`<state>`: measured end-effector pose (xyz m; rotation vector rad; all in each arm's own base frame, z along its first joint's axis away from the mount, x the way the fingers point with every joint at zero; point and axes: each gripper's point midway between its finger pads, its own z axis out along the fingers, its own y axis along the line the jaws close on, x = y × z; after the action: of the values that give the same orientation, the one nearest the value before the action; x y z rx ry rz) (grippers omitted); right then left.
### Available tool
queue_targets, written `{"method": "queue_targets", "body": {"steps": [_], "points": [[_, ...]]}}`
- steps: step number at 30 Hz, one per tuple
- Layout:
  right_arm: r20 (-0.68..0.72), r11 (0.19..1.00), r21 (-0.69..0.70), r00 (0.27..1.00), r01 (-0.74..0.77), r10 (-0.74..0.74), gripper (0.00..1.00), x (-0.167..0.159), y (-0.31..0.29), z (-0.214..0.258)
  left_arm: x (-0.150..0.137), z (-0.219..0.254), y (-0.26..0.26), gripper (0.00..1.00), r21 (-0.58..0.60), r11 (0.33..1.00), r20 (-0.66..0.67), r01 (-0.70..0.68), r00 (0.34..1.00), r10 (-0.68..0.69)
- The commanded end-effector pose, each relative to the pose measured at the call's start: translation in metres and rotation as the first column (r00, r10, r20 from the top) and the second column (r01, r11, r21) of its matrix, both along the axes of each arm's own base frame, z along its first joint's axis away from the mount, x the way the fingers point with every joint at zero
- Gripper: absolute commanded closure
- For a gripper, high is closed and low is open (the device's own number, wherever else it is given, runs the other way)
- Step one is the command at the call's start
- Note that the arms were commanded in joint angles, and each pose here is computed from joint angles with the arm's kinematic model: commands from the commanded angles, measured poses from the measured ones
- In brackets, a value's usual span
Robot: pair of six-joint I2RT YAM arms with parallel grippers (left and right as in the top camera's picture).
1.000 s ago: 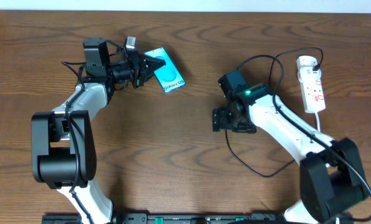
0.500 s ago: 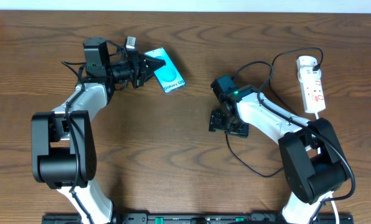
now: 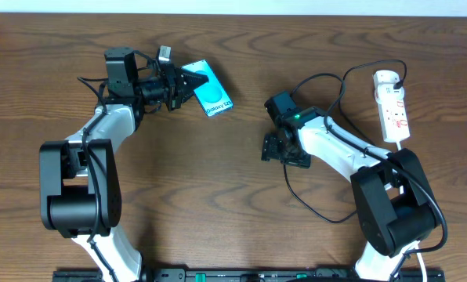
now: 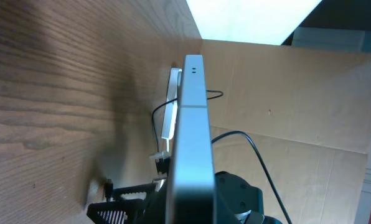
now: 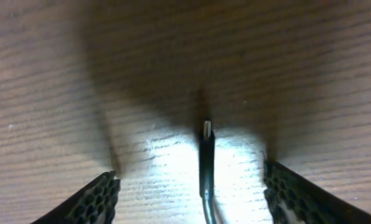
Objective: Plug charger to phone and switch on socket
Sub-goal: 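Grasp the black cable's USB-C plug end with the right gripper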
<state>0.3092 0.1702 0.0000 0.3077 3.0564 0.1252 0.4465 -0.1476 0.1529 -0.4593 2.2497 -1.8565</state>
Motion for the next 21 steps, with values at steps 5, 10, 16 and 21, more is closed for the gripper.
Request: {"method": "queue_targets", "body": {"steps": [5, 10, 16, 21], "points": [[-0.004, 0.999, -0.034, 1.000, 0.004, -0.005, 0.43, -0.0012, -0.0054, -0.0071, -0.0019, -0.0001, -0.0020, 0.93, -0.014, 1.000, -0.002, 0.022, 1.000, -0.022], [-0.012, 0.999, -0.037, 1.000, 0.011, -0.011, 0.50, -0.0033, -0.0058, -0.0073, -0.0025, -0.0002, -0.0022, 0.93, -0.016, 1.000, -0.005, 0.025, 1.000, -0.025], [-0.022, 0.999, -0.042, 1.000, 0.010, -0.011, 0.54, -0.0058, -0.0071, -0.0075, -0.0025, -0.0003, -0.0022, 0.93, -0.016, 1.000, -0.005, 0.025, 1.000, -0.025], [-0.021, 0.999, -0.040, 1.000, 0.010, -0.011, 0.69, -0.0055, -0.0068, -0.0075, -0.0025, -0.0003, -0.0020, 0.93, -0.016, 1.000, -0.005, 0.024, 1.000, -0.024]]}}
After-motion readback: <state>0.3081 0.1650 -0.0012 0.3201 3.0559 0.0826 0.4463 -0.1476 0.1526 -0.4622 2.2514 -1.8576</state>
